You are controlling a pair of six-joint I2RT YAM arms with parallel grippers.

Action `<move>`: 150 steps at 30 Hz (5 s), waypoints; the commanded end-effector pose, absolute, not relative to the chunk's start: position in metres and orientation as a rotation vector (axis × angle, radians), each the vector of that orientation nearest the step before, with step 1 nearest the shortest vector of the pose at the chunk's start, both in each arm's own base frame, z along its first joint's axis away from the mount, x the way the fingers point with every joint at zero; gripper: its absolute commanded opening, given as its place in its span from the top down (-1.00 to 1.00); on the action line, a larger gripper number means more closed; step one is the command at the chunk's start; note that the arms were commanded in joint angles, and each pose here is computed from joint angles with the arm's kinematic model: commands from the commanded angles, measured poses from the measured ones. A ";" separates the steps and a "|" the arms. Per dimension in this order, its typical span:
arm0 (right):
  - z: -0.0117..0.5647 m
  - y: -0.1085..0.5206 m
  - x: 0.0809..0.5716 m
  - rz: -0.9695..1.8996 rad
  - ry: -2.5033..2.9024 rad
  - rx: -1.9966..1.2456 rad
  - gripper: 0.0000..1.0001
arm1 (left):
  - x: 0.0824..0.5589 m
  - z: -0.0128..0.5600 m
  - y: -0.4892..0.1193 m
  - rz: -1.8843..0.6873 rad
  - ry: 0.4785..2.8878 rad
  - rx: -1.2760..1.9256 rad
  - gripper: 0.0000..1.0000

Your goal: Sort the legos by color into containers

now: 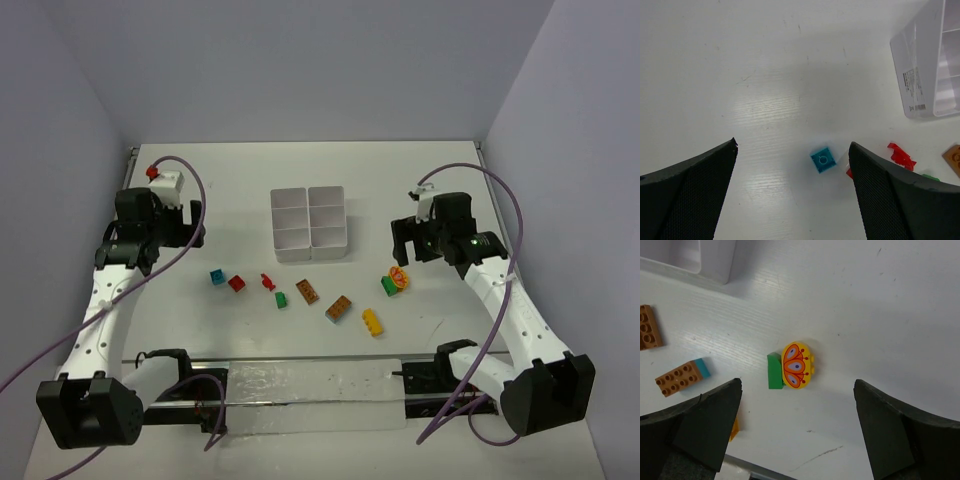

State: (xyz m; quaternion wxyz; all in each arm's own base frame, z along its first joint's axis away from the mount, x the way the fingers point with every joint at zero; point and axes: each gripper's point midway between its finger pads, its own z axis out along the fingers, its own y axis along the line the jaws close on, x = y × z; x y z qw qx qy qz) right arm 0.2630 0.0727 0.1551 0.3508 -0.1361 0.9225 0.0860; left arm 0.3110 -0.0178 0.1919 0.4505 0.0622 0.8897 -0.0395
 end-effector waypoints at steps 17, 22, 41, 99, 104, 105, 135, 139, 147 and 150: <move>0.112 0.169 0.199 0.340 2.613 -0.897 -0.85 | 0.327 0.200 0.043 0.223 2.162 -0.271 -0.99; 0.097 0.176 0.188 0.334 2.687 -0.917 -0.71 | 0.325 0.199 0.048 0.257 2.160 -0.277 -0.99; 0.057 0.177 0.177 0.158 3.007 -0.869 -0.37 | 0.325 0.194 0.052 0.294 2.168 -0.279 -0.98; 0.270 0.212 0.283 0.278 2.034 -0.631 1.00 | 0.332 0.247 0.003 0.005 2.061 -0.010 -0.98; 0.328 0.208 0.334 0.192 1.669 -0.509 1.00 | 0.329 0.265 -0.016 -0.098 1.997 0.076 -0.98; 0.329 0.208 0.342 0.181 1.637 -0.502 1.00 | 0.329 0.269 -0.018 -0.107 1.991 0.083 -0.99; 0.262 0.253 0.462 0.226 1.741 -0.316 1.00 | 0.360 0.257 -0.017 -0.123 2.046 0.038 -0.98; 0.254 0.258 0.463 0.233 1.759 -0.321 1.00 | 0.361 0.255 -0.015 -0.109 2.051 0.033 -0.99; 0.229 0.258 0.460 0.218 1.793 -0.340 1.00 | 0.364 0.253 -0.014 -0.101 2.063 0.039 -0.98; 0.226 0.259 0.461 0.219 1.796 -0.345 1.00 | 0.366 0.252 -0.015 -0.106 2.068 0.037 -0.98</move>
